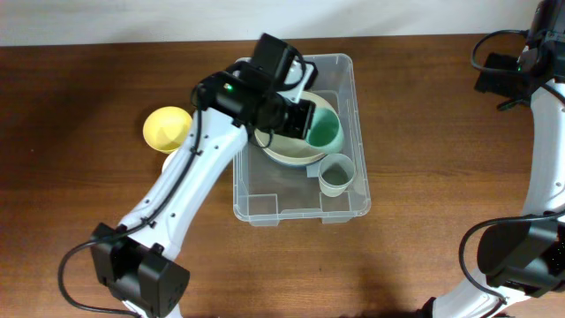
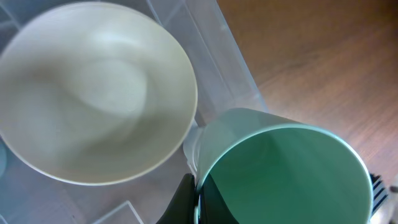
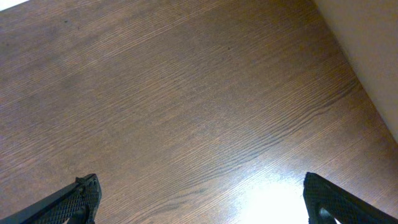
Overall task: Pack container
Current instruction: 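Lift the mint cup and stack it onto the cups in the container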
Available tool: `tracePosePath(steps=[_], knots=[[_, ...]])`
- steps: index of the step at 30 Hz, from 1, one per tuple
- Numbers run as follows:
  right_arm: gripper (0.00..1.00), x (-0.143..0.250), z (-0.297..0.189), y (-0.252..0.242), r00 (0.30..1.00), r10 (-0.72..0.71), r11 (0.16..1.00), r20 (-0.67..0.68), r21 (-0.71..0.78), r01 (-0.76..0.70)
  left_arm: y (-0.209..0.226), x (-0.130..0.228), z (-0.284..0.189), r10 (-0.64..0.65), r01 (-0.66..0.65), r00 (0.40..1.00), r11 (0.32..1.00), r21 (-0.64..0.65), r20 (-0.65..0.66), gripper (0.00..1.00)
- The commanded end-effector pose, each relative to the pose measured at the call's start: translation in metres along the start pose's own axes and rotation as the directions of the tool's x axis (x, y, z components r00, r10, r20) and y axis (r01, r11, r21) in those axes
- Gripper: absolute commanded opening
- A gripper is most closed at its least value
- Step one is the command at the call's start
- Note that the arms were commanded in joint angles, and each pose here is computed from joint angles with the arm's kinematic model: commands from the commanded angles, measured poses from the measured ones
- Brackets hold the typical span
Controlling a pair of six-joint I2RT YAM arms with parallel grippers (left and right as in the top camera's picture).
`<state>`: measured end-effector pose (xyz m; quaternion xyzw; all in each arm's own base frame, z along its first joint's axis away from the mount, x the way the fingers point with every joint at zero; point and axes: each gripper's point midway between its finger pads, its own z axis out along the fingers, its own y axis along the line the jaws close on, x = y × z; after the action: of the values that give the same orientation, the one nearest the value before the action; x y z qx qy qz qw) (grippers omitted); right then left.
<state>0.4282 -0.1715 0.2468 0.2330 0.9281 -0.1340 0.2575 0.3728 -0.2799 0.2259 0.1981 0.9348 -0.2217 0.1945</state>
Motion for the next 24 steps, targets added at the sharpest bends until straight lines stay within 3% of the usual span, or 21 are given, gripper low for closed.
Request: tracePosePath(steps=[1, 24], knots=[[0.99, 0.000, 0.001, 0.000, 1.000, 0.008, 1.000, -0.002, -0.001, -0.008, -0.009, 0.006, -0.005, 0.053, -0.053, 0.999, 0.997, -0.050, -0.003, 0.01], [0.99, 0.000, 0.001, 0.000, 1.000, 0.008, 1.000, -0.002, -0.001, -0.008, -0.021, 0.031, 0.021, 0.092, -0.101, 0.990, 0.991, -0.088, -0.107, 0.01]])
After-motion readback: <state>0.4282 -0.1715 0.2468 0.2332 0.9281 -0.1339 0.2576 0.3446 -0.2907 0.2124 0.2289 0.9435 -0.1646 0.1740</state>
